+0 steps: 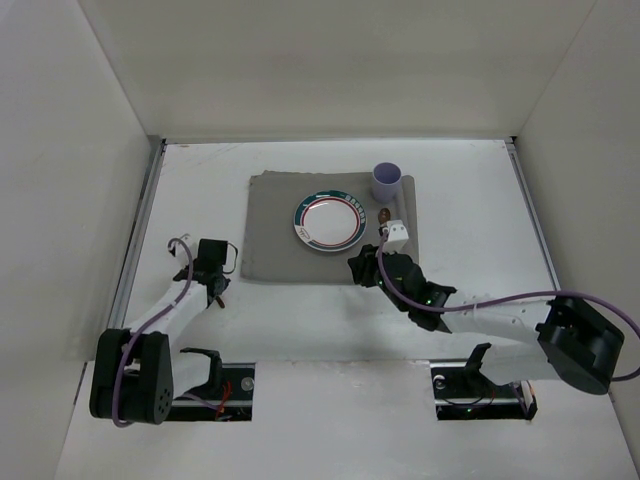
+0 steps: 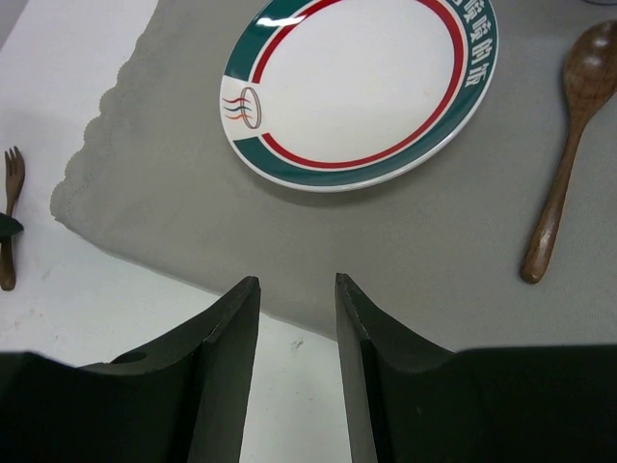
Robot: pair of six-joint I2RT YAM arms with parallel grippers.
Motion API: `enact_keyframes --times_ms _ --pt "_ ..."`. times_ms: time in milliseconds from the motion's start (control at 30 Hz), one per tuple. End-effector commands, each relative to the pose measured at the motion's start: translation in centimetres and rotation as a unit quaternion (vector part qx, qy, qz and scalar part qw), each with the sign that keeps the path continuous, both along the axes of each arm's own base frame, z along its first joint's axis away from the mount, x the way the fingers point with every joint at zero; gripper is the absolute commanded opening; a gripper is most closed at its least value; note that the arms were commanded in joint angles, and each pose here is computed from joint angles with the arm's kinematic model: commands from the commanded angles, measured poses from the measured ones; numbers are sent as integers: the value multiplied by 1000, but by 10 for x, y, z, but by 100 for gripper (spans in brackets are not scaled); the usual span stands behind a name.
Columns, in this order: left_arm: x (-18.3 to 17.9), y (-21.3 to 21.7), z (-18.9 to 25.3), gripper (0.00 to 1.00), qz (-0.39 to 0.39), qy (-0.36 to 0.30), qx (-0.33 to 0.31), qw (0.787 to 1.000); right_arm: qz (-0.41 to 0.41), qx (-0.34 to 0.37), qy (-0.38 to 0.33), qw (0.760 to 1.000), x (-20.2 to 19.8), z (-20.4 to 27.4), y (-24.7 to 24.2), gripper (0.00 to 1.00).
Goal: Set the dinner table for one person
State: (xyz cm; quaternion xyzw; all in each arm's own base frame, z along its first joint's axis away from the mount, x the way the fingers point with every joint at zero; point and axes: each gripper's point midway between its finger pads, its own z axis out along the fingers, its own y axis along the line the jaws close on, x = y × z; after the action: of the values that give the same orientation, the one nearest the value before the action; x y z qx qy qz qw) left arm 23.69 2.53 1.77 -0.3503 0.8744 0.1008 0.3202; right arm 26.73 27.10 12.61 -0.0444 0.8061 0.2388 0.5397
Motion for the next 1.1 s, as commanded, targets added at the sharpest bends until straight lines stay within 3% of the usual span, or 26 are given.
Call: enact_keyframes --times_ms 0,133,267,367,467,667,1067 --pt "-6 -1 -7 18 -5 11 -8 1000 8 41 -33 999 3 36 12 43" --pt "-3 1 0 5 -2 1 -5 1000 6 43 -31 999 3 35 10 43" --pt "21 -5 53 2 -18 -81 2 997 2 45 -32 998 3 35 8 43" --pt "58 -28 113 3 -83 -151 18 985 -4 39 -24 999 7 28 6 43" --pt "93 -76 139 4 -186 -167 30 968 -4 42 -24 999 7 29 7 43" --pt "136 -152 123 3 -341 -101 85 931 -15 40 -22 999 11 25 1 43" --pt "148 -173 59 4 -378 -15 114 919 -25 37 -16 999 16 20 -3 44"
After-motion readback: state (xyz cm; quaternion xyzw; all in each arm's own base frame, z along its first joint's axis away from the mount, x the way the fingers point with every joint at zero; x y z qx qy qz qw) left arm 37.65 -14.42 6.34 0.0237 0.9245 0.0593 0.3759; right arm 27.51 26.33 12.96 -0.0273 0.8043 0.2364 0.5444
